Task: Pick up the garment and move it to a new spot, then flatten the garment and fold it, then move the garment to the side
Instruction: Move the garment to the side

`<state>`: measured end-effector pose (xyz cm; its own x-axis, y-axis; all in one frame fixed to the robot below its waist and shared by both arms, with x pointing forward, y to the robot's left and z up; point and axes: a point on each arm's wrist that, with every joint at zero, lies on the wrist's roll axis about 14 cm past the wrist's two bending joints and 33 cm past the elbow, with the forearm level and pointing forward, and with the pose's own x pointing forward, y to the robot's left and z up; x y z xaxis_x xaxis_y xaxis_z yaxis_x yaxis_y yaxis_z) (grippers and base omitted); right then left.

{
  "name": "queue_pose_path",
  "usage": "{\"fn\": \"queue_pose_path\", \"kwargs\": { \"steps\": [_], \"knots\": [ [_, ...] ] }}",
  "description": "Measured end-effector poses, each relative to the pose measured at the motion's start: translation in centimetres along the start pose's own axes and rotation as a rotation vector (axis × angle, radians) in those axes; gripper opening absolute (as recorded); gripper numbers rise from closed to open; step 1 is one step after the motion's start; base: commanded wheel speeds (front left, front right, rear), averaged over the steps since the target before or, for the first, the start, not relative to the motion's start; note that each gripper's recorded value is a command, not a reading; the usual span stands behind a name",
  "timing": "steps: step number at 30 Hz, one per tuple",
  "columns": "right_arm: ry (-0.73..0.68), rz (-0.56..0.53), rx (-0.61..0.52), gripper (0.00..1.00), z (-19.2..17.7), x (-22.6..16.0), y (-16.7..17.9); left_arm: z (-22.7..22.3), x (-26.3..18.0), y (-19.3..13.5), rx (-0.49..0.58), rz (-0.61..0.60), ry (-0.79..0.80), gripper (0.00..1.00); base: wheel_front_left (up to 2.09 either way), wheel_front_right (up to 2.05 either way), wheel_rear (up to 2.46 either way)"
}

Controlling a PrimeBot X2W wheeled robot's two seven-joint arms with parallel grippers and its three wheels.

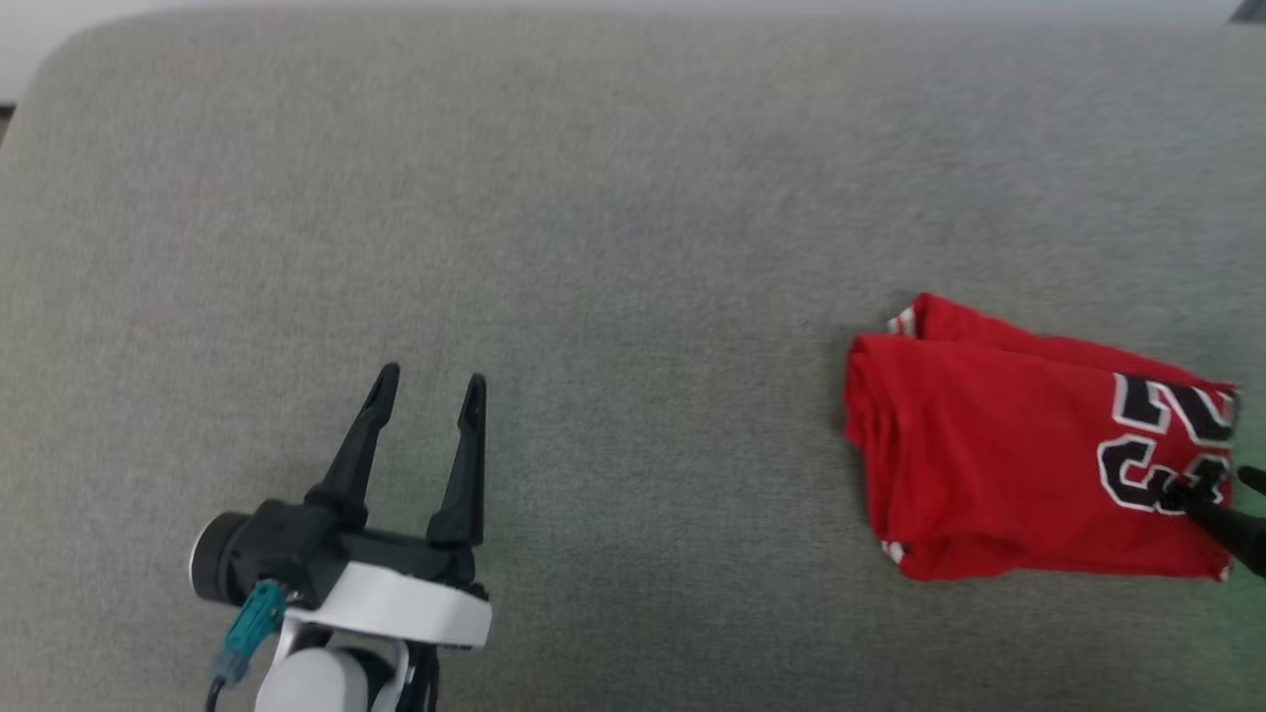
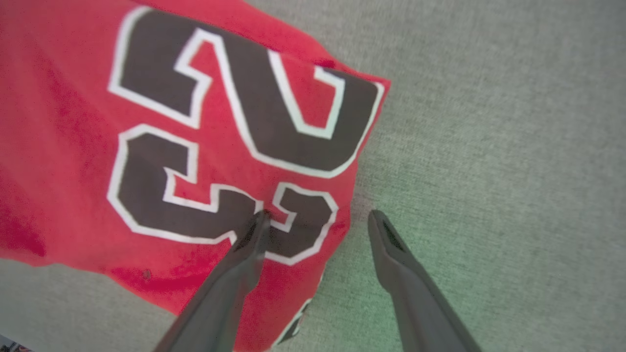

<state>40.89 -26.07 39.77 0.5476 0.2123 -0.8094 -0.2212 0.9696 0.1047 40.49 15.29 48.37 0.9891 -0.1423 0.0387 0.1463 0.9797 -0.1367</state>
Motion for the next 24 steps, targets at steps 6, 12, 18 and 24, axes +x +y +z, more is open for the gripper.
{"fn": "queue_pose_path", "kwargs": {
  "steps": [6,12,18,24],
  "knots": [
    [0.124,0.031,-0.023,0.97,-1.2,2.4,0.3,-1.7,0.8,0.4,-0.005,0.011,0.044,1.0,0.0,0.0,0.0],
    [0.111,0.042,-0.004,0.0,-1.3,3.1,0.5,-3.0,1.5,0.1,-0.01,-0.006,0.072,1.0,0.0,0.0,0.0],
    [-0.008,-0.018,0.069,0.0,-0.3,2.3,-1.8,-3.4,3.4,-1.3,0.003,-0.081,0.07,1.0,0.0,0.0,0.0],
    [-0.12,-0.282,0.112,0.0,1.1,-1.2,-11.0,-3.9,6.2,-3.5,-0.003,-0.182,0.049,1.0,0.0,0.0,0.0]
  ]
}}
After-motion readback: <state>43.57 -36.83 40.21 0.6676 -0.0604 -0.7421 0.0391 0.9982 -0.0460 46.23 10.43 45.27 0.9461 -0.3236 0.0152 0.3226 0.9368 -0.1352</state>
